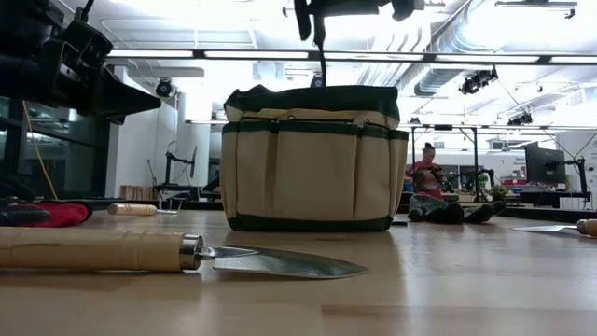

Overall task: Pick & Place Garden tools in Gardening bag
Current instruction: Put the green shear scissors into the gardening bag

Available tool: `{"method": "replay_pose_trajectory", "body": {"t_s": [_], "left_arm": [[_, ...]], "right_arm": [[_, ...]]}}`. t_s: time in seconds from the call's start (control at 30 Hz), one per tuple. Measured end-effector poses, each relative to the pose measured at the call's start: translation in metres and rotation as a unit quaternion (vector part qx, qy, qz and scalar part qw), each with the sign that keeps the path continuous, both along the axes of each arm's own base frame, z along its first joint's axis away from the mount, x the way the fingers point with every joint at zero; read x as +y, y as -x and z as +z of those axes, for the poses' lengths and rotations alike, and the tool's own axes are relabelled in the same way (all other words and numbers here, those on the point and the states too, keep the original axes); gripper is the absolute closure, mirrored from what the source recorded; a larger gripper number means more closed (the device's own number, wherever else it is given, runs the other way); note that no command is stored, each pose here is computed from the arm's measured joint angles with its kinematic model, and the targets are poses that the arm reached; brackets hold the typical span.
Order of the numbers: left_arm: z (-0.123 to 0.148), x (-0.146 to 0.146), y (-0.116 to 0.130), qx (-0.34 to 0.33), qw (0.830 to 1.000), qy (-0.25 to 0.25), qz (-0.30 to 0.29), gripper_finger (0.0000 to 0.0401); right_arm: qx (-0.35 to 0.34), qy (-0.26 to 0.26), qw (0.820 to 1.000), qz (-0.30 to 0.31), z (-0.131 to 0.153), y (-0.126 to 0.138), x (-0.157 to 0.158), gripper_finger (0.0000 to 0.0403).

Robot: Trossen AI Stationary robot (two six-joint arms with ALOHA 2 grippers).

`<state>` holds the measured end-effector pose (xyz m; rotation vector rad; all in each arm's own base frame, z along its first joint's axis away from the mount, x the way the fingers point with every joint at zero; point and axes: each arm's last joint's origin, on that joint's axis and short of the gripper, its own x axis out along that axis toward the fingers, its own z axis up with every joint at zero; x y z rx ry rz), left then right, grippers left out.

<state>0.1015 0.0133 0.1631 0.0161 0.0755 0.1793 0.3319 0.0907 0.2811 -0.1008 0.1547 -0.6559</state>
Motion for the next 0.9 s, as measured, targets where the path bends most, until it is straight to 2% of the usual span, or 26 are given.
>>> {"method": "replay_pose_trajectory", "body": {"t_s": [0.3,0.53,0.6,0.9], "left_arm": [[0.000,0.000,0.000,0.000,1.000,0.000,0.000,0.0391],[0.000,0.000,0.000,0.000,1.000,0.000,0.000,0.0391],[0.000,0.000,0.000,0.000,1.000,0.000,0.000,0.0391],[0.000,0.000,0.000,0.000,1.000,0.000,0.000,0.0391]], "right_arm": [[0.064,0.016,0.998,0.015,-0.011,0.002,-0.002,0.0357],[0.070,-0.013,0.997,0.033,-0.015,-0.001,-0.011,0.0357],[0.089,-0.015,0.995,0.042,-0.014,-0.002,-0.013,0.0357],[0.178,-0.088,0.978,0.064,0.007,-0.005,-0.032,0.0357]]}}
